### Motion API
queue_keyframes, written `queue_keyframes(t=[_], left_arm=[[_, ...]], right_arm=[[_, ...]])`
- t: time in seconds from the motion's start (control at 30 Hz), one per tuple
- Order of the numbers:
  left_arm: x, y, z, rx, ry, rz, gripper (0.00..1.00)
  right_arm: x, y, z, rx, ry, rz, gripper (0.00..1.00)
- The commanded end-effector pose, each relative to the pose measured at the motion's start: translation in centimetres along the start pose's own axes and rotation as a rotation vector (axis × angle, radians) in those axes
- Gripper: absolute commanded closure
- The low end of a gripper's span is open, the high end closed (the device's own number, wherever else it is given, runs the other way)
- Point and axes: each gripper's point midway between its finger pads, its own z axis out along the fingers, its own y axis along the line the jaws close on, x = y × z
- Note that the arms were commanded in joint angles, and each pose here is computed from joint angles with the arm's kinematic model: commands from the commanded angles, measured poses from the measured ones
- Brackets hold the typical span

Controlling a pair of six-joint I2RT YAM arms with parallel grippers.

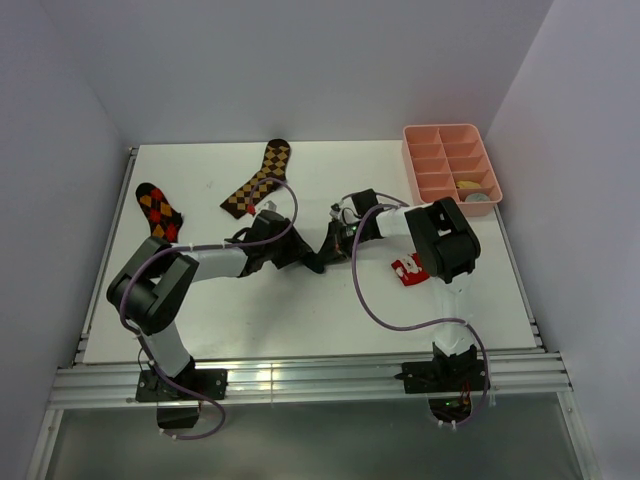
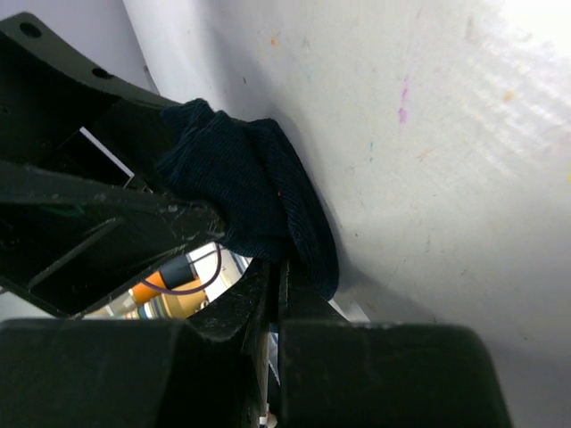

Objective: Roll the socks
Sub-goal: Roll the sock at the center of the board.

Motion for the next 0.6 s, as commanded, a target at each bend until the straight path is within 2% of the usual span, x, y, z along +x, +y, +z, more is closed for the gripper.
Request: queue_keyframes(t=[0.0, 0.13, 0.3, 0.47, 0.57], left_arm=[[0.3, 0.2, -0.2, -0.001, 0.010, -0.004, 0.42], [0.1, 0.3, -0.8, 0.018, -0.018, -0.006, 0.33], [-0.4, 0.1, -0.7, 0.053, -0.046, -0.014, 0.32], [-0.7, 0.6, 0.2, 0.043, -0.057, -0.017, 0.37], [-0.5, 1.2, 1.0, 0.025, -0.054, -0.008, 0.43]], right_arm=[[-1.7, -8.2, -0.2, 0.312, -0.109, 0.046, 1.00], [-1.7, -8.5, -0.4, 0.333, -0.112, 0.045, 1.00], [-1.6, -8.7, -0.5, 0.343, -0.110, 0.043, 1.00], [-1.5, -8.8, -0.6, 0.357, -0.109, 0.039, 1.00], [-1.5, -8.9, -0.7, 0.360, -0.107, 0.038, 1.00]])
